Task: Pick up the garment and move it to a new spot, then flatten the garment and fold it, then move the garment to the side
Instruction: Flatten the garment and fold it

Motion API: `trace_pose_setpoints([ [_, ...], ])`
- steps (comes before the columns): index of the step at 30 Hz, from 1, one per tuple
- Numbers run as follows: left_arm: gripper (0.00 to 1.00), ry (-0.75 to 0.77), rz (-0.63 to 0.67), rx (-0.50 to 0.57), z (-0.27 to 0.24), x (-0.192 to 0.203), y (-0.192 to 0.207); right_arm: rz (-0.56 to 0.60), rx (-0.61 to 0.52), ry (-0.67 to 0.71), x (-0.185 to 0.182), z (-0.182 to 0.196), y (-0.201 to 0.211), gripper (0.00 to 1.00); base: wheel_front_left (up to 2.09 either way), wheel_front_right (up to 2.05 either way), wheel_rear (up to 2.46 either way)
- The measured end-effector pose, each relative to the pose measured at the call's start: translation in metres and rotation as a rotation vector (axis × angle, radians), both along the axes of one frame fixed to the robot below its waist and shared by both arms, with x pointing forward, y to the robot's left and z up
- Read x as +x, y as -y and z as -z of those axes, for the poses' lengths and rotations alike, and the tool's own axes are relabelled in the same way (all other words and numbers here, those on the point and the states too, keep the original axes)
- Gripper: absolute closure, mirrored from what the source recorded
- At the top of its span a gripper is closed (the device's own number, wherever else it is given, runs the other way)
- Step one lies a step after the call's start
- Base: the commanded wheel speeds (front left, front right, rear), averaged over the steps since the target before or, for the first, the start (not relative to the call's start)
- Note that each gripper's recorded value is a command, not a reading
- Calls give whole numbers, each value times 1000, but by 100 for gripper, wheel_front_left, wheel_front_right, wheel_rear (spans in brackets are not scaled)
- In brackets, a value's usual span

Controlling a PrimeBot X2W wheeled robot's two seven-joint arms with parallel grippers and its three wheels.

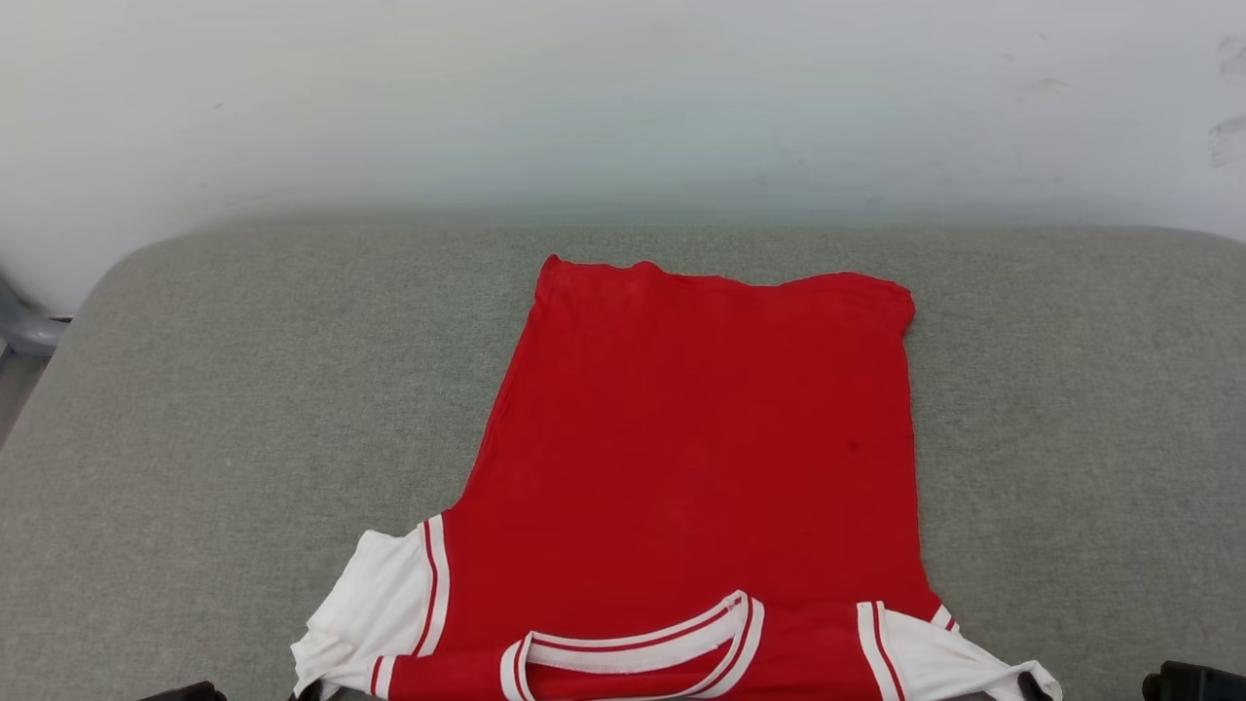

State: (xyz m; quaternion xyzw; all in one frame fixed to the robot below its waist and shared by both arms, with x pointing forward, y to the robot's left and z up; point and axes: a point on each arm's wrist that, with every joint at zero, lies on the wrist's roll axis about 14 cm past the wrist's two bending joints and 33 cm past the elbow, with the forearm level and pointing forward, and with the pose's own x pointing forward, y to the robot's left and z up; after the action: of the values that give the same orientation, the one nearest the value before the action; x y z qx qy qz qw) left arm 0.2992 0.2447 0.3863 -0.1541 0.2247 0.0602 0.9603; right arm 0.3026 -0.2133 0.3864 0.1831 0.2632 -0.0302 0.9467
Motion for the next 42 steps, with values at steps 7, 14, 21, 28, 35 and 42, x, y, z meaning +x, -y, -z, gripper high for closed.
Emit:
trace_pose_setpoints([
  [7,100,7,23,-3,-7,-4,11,-9,1,69,18,-17,-7,0,0,0,0],
  [14,100,48,31,15,-16,12,14,-1,-47,177,87,-50,4,0,0,0,0],
  [21,100,130,62,27,-35,46,24,-50,-45,38,164,-44,11,0,0,0,0],
  [28,100,188,73,28,-45,68,29,-165,-78,-106,238,-38,-9,0,0,0,0],
  [35,100,192,76,31,-39,82,31,-265,-120,-246,284,-10,-38,0,0,0,0],
  [42,100,152,61,36,-20,87,28,-297,-132,-344,302,32,-53,0,0,0,0],
])
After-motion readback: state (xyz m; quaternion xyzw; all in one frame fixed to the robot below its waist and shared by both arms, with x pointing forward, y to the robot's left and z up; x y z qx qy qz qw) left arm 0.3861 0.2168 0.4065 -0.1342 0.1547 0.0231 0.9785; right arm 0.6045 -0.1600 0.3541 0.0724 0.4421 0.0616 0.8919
